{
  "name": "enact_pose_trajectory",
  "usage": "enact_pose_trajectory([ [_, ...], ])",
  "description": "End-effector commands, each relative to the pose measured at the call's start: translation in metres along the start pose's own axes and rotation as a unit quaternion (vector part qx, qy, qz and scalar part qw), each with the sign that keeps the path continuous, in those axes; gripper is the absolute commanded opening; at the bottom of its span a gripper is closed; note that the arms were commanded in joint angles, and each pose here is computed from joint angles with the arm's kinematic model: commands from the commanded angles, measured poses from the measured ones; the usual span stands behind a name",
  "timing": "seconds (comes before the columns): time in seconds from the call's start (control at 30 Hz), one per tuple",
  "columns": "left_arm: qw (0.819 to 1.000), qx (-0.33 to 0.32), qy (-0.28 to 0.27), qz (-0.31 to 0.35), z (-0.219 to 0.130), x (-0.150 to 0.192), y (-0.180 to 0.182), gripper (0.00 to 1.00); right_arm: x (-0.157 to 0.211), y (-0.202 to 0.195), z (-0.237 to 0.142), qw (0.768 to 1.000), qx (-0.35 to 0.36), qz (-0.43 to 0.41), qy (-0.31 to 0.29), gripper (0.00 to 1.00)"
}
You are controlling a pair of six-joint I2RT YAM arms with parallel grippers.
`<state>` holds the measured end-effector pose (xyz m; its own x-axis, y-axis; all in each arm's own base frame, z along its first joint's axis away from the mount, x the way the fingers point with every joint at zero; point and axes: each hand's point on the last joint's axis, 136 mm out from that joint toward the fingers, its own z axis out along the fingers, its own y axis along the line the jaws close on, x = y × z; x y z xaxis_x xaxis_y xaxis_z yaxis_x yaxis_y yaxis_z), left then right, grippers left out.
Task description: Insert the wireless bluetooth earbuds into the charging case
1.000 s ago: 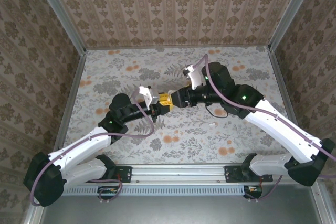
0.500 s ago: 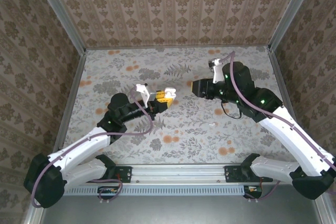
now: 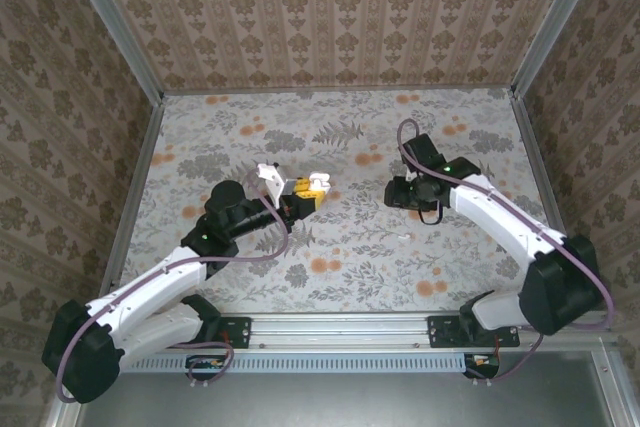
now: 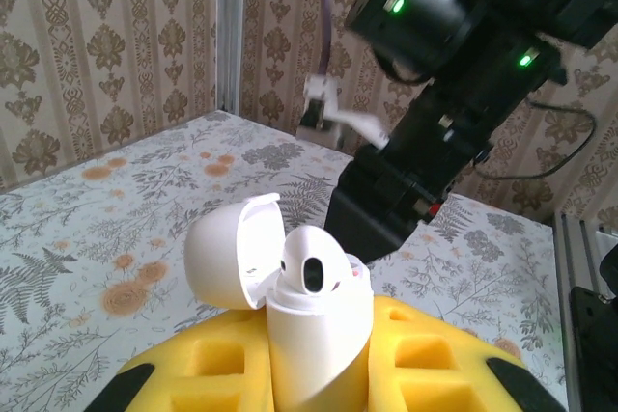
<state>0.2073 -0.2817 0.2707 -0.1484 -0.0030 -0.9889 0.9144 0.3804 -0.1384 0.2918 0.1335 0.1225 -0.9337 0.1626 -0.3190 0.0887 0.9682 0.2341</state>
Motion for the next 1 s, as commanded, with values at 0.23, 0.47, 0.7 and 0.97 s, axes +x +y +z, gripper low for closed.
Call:
enact_pose_trajectory([
  [0.23, 1.000, -0.015, 0.008, 0.008, -0.004, 0.005, 0.005, 0.00, 0.035, -0.047, 0.047, 0.995, 0.054, 0.066, 0.060, 0.47],
  [0.47, 1.000, -0.016, 0.011, 0.006, -0.001, 0.009, 0.008, 0.00, 0.052, -0.059, 0.071, 0.990, 0.069, 0.080, 0.099, 0.43],
  [0.7, 1.000, -0.016, 0.013, -0.001, -0.001, 0.014, 0.008, 0.00, 0.060, -0.054, 0.091, 0.987, 0.061, 0.086, 0.120, 0.37],
  [0.97, 1.000, -0.022, 0.013, 0.002, -0.003, 0.016, 0.009, 0.00, 0.059, -0.029, 0.098, 0.989, 0.056, 0.045, 0.130, 0.29],
])
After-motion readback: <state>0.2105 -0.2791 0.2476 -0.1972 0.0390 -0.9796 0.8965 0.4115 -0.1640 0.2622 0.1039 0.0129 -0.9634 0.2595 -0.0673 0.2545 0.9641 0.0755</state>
